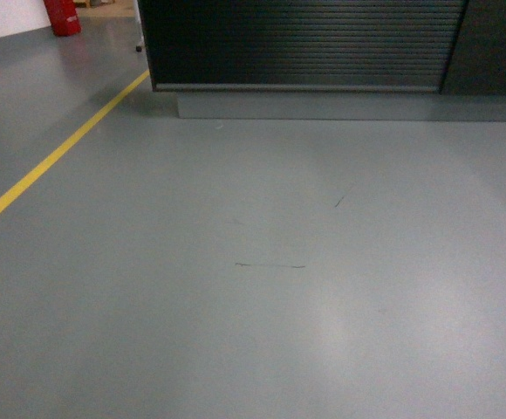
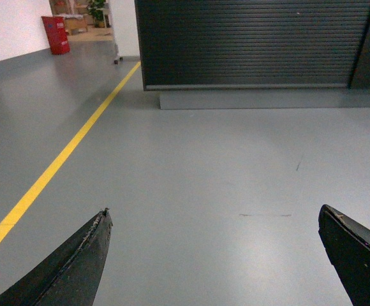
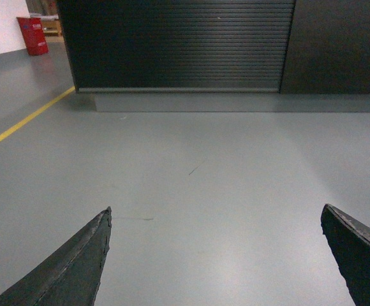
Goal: Place dark red mango on scale at checkout
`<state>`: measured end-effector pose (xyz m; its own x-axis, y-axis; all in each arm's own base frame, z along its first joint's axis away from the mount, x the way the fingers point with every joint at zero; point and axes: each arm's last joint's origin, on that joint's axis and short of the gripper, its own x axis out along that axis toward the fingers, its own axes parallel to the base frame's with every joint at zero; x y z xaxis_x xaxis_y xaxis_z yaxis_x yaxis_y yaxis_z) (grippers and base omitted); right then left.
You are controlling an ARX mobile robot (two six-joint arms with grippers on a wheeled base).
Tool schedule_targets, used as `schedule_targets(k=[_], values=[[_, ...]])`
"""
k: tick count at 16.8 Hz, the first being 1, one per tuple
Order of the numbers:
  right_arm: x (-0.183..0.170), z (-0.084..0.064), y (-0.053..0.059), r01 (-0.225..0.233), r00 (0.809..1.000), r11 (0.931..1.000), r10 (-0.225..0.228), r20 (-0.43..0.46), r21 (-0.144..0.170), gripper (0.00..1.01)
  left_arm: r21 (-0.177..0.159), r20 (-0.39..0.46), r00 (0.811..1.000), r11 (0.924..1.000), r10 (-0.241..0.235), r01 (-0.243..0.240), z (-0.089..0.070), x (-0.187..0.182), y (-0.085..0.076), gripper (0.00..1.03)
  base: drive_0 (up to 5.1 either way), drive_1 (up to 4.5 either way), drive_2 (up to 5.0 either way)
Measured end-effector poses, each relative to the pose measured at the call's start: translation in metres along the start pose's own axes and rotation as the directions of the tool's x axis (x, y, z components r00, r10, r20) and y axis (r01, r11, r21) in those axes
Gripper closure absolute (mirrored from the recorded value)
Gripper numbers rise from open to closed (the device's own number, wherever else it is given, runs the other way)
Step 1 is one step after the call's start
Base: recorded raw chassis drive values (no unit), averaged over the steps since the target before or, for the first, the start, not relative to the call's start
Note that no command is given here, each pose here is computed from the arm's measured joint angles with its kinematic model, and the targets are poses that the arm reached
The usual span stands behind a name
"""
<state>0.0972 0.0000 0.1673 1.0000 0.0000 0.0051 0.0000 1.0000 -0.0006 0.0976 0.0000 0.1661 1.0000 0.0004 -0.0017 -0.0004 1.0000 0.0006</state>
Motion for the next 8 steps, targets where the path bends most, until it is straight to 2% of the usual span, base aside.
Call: schedule_targets(k=[8], values=[[0.0000,-0.0002,0.0000,0.001,1.000,1.0000,-0.001,-0.002,0.000,0.03,0.000,0.001,1.000,1.0000,0.000,0.000,0.0001,0.0000,0.0000,0.05,0.0,4.06,-4.0]])
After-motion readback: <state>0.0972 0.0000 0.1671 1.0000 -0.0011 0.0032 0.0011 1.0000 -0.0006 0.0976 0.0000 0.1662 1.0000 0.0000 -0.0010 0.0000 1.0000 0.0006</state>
